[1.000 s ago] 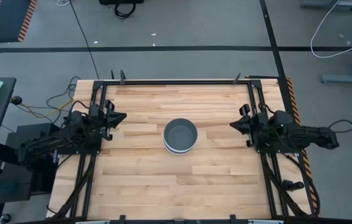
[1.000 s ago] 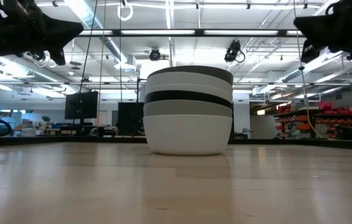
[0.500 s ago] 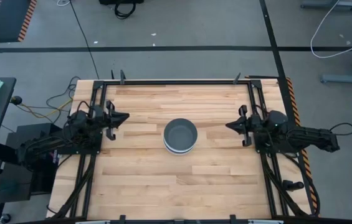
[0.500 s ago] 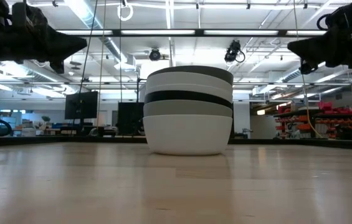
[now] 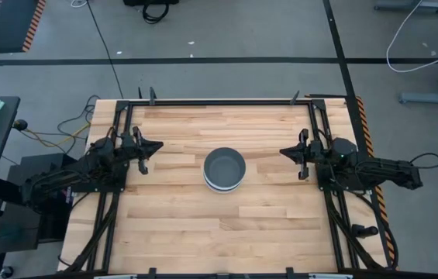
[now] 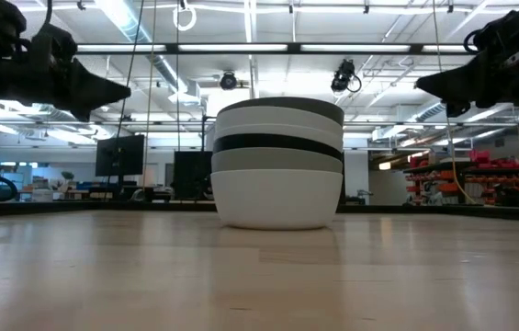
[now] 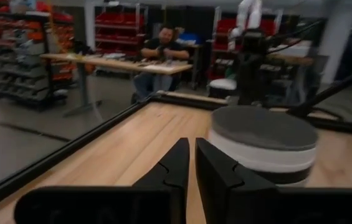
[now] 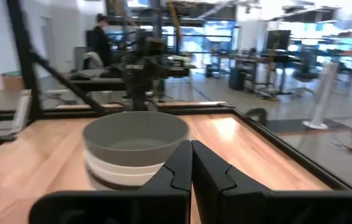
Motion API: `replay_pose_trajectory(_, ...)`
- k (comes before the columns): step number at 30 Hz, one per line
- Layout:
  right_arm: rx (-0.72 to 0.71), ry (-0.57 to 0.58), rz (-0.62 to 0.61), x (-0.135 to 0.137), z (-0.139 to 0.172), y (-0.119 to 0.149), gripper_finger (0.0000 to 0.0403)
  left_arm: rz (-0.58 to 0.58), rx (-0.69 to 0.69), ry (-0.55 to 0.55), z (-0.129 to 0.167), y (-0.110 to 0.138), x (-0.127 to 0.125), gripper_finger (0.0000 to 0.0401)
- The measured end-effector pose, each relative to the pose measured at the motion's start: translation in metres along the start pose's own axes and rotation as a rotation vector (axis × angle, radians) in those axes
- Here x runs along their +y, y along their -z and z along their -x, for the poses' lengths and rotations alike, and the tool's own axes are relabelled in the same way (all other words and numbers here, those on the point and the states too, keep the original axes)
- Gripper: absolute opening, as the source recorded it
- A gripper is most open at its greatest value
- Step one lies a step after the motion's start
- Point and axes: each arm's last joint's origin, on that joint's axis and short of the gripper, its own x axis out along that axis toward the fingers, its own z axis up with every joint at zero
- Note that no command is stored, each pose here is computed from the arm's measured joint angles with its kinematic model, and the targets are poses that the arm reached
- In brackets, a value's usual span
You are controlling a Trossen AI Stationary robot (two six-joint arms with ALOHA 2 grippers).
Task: Nest bowls inside each other
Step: Return to Home Position
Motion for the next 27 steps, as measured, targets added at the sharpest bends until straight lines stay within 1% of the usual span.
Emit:
replay_pose_trajectory(3, 0.006, 0.072, -0.023, -0.0021, 0.0001, 0.0006, 0.0011, -0.010, 0.040, -0.039, 0.0001, 0.0040, 0.0014, 0.0039)
replay_pose_trajectory(5, 0.017, 0.104, -0.035, -0.0030, 0.0000, 0.0016, 0.0011, -0.022, 0.056, -0.046, 0.0002, 0.0056, 0.0017, 0.0040)
replay_pose_trajectory(11, 0.016, 0.113, -0.031, -0.0033, -0.0001, 0.0014, 0.0011, -0.034, 0.073, -0.092, 0.0004, 0.0073, 0.0031, 0.0034)
replay_pose_trajectory(15, 0.016, 0.110, -0.026, -0.0032, -0.0001, 0.0014, 0.0011, -0.037, 0.078, -0.095, 0.0004, 0.0078, 0.0032, 0.0028)
replay_pose_trajectory(17, 0.016, 0.110, -0.025, -0.0032, -0.0001, 0.0014, 0.0011, -0.016, 0.078, -0.096, 0.0005, 0.0079, 0.0032, 0.0028)
replay_pose_trajectory(21, 0.016, 0.109, -0.025, -0.0032, -0.0001, 0.0014, 0.0011, 0.069, 0.061, -0.098, 0.0004, 0.0066, 0.0031, 0.0034)
replay_pose_trajectory(24, 0.016, 0.109, -0.025, -0.0032, -0.0001, 0.0014, 0.0011, 0.085, 0.042, -0.097, 0.0002, 0.0051, 0.0030, 0.0038)
replay_pose_trajectory(25, 0.016, 0.109, -0.025, -0.0032, -0.0001, 0.0014, 0.0011, 0.047, 0.022, -0.105, 0.0002, 0.0031, 0.0032, 0.0039)
replay_pose_trajectory(27, 0.016, 0.109, -0.025, -0.0032, -0.0001, 0.0014, 0.0011, -0.074, -0.013, -0.125, 0.0001, -0.0010, 0.0036, 0.0039)
